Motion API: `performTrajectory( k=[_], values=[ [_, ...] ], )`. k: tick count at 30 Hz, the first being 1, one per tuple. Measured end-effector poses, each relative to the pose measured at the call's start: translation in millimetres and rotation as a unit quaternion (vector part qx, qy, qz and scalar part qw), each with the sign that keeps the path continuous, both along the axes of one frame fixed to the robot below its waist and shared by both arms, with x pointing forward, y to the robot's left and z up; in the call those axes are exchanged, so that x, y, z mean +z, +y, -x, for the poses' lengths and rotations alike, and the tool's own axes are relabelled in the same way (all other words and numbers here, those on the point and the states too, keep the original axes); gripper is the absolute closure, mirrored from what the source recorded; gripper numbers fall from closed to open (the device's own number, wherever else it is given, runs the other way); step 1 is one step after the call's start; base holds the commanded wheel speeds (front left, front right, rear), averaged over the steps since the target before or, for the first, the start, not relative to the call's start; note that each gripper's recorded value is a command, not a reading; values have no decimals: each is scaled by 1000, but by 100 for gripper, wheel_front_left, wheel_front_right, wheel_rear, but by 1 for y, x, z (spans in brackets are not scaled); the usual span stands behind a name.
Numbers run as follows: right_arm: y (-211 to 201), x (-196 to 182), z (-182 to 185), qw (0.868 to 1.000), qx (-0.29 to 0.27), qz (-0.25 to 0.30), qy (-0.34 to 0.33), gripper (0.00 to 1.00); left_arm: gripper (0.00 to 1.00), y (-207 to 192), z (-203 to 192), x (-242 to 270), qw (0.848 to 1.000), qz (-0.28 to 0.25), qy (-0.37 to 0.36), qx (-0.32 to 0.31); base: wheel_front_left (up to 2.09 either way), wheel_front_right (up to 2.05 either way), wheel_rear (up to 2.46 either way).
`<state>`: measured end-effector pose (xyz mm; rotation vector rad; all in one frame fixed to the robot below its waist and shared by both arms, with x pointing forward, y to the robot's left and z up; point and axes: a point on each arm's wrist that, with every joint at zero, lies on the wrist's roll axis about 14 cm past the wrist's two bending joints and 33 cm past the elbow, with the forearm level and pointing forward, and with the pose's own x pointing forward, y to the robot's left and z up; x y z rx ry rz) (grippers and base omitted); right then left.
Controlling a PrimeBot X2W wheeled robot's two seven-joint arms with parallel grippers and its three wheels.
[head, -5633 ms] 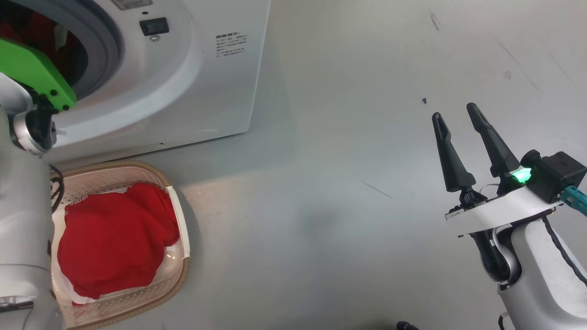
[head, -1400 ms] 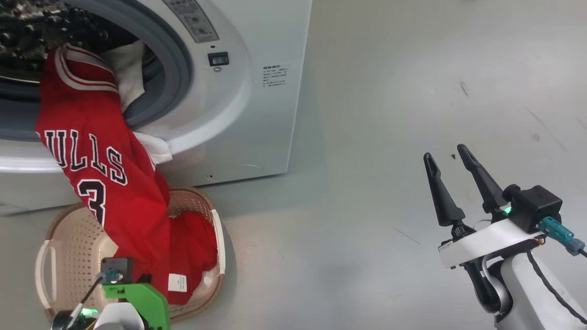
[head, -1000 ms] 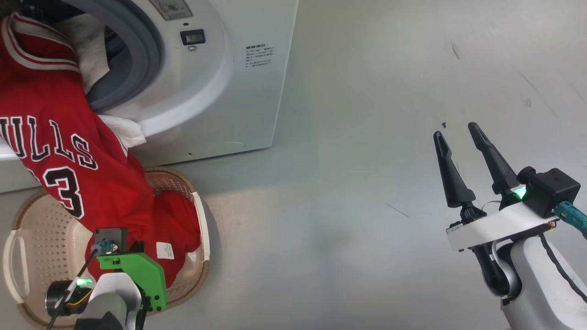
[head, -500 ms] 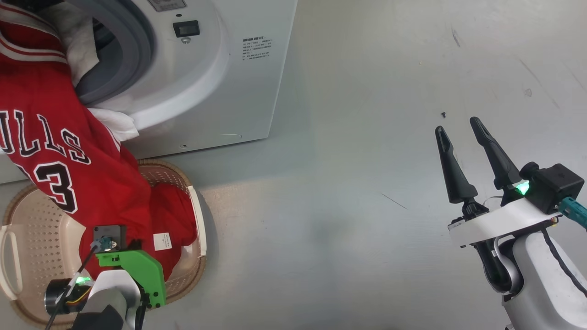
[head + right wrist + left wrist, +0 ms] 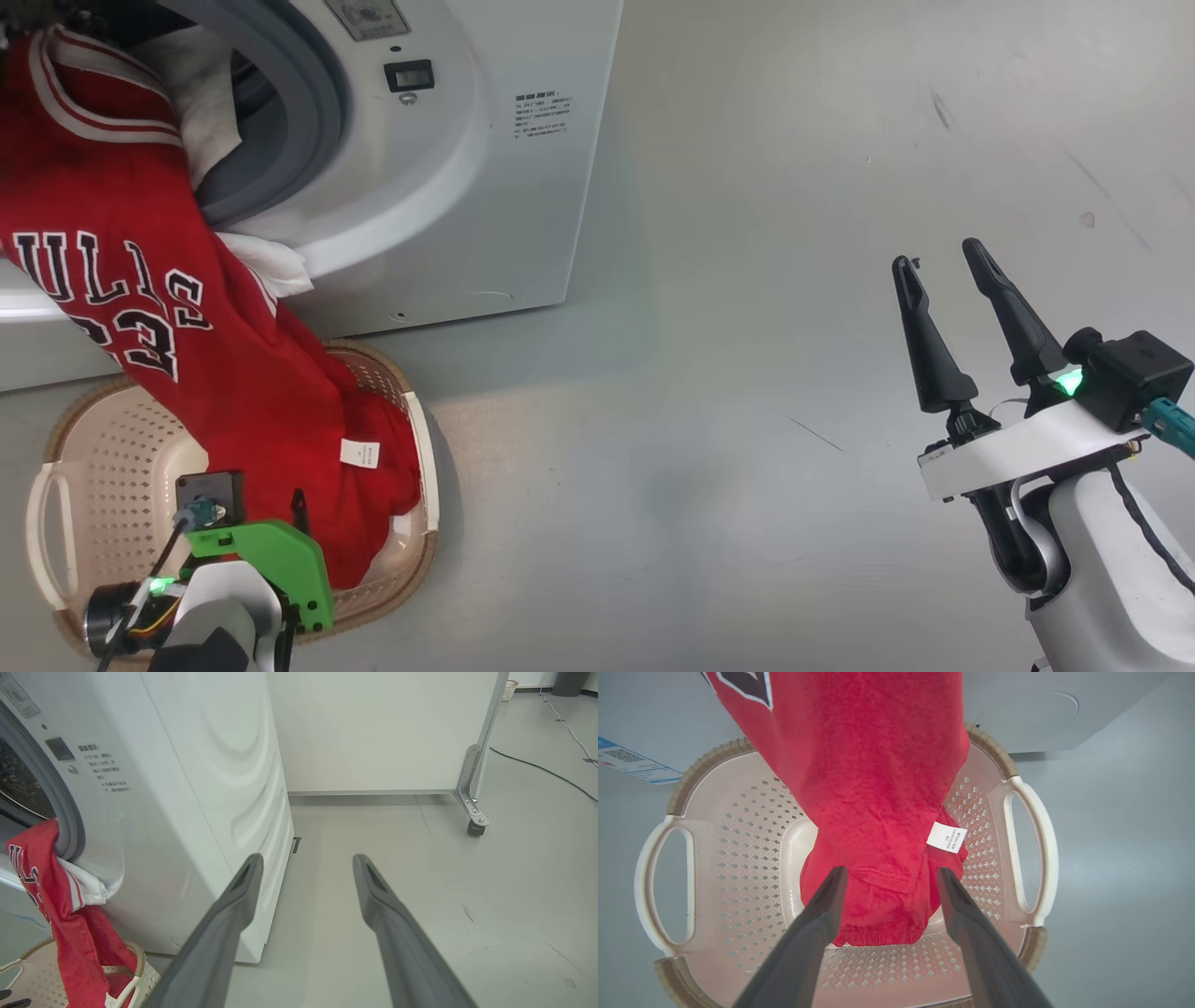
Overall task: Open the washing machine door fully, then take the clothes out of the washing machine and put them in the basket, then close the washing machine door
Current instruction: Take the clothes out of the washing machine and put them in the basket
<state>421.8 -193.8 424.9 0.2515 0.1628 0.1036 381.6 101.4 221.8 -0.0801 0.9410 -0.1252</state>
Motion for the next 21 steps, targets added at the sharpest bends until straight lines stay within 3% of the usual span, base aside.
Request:
performTrajectory(
  k=[7,21],
  values=[
    [5,9,-3,1000,6,-5,-14,0,0,4,-15,22,998,16,-56,17,0,0,0],
    [30,15,-6,999,37,-21,-25,0,0,13,-61,87,980,44,-191,30,0,0,0]
  ],
)
